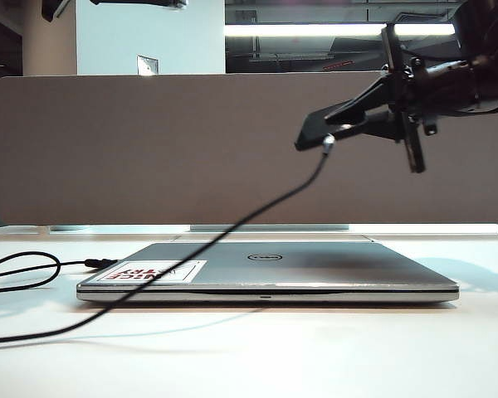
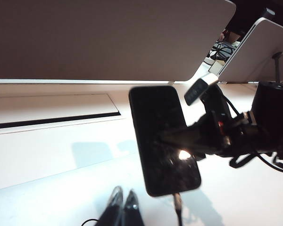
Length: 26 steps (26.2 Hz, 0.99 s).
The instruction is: Pick up the charging cable and the phone, plug the charging cable into the charging port on the phone, and finally place them back on the table.
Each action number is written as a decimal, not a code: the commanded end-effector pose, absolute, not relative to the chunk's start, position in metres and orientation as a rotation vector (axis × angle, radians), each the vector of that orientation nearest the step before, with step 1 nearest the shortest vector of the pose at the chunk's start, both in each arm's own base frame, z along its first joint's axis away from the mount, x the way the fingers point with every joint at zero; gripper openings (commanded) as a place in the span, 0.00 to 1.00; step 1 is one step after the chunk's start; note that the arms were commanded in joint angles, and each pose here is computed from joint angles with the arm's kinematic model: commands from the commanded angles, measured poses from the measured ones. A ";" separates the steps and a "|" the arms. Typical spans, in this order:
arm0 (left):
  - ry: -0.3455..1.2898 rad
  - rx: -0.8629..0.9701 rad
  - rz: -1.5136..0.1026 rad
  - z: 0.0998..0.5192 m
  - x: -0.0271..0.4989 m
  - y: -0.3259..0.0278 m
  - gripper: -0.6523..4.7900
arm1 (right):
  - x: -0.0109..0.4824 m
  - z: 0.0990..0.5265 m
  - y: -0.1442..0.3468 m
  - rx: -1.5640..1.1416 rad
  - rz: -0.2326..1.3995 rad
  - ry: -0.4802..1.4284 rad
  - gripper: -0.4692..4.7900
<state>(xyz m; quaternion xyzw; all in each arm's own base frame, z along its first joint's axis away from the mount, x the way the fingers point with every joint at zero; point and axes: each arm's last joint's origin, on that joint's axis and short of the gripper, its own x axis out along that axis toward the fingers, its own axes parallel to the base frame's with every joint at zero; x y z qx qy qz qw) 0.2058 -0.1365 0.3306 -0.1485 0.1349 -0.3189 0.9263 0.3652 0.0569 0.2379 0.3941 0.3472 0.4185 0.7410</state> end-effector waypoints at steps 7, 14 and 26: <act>0.260 -0.304 -0.660 0.334 0.203 -0.136 0.11 | 0.337 0.223 0.011 0.811 0.820 0.945 0.08; 0.271 -0.302 -0.658 0.333 0.203 -0.135 0.11 | 0.328 0.213 0.004 0.731 0.771 0.998 0.08; 0.271 -0.302 -0.658 0.333 0.203 -0.135 0.11 | 0.338 0.177 0.008 0.781 0.797 1.097 0.08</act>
